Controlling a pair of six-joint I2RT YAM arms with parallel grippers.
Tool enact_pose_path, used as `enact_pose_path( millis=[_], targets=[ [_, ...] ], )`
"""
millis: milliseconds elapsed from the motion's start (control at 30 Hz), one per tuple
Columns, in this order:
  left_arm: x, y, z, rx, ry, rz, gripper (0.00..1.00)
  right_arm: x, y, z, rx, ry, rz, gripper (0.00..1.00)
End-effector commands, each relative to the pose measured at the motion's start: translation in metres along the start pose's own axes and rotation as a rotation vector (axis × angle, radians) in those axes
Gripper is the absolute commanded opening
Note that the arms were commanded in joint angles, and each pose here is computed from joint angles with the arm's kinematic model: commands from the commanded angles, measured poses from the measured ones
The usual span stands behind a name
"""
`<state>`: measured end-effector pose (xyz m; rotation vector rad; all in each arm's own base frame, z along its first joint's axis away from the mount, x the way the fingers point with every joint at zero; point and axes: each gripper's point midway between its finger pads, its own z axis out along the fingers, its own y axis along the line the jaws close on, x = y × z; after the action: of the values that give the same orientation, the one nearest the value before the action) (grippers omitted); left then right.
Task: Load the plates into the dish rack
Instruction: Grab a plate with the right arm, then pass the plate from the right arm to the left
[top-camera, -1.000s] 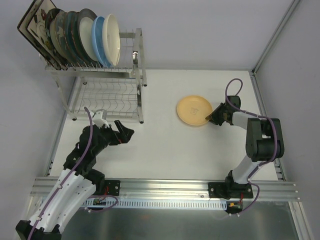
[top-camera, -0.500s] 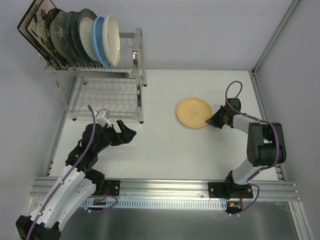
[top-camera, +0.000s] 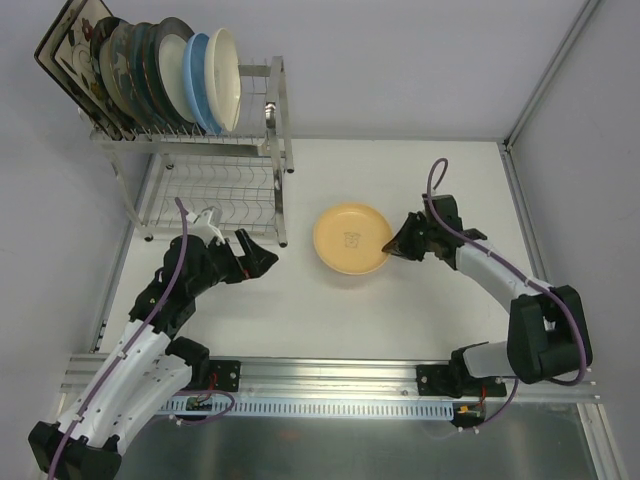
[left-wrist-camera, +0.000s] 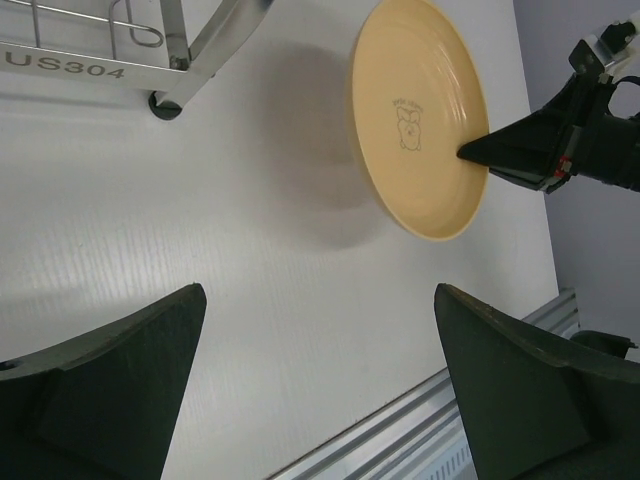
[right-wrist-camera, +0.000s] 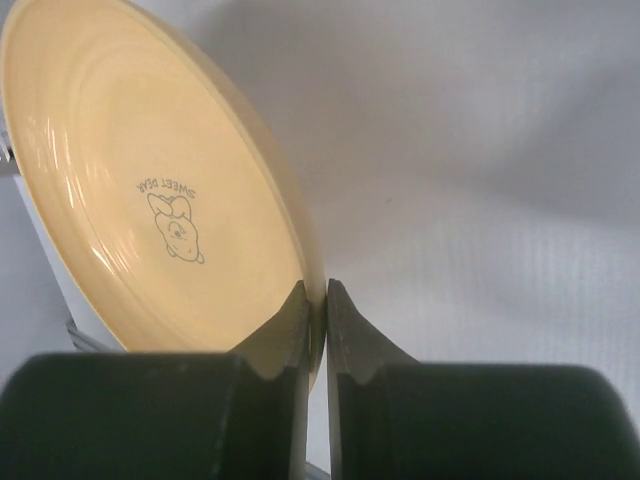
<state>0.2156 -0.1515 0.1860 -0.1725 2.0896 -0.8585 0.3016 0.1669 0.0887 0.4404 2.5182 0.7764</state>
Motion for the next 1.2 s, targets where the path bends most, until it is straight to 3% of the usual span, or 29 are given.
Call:
enact_pose_path(
  millis=[0, 267, 667, 1167],
  targets=[
    [-0.017, -0.029, -0.006, 0.094, -0.017, -0.008, 0.99, 0.012, 0.038, -0.023, -0.111, 0.013, -0.077, 0.01],
    [-0.021, -0.051, -0.007, 0.158, 0.025, -0.037, 0.99, 0.027, 0.092, -0.06, -0.256, -0.002, -0.196, 0.01],
    [-0.016, -0.084, 0.005, 0.2, 0.055, -0.005, 0.99, 0.036, 0.132, -0.088, -0.405, -0.043, -0.284, 0.01],
    [-0.015, -0.09, 0.019, 0.179, 0.034, -0.102, 0.83, 0.036, 0.153, -0.105, -0.49, -0.07, -0.342, 0.01]
  ],
)
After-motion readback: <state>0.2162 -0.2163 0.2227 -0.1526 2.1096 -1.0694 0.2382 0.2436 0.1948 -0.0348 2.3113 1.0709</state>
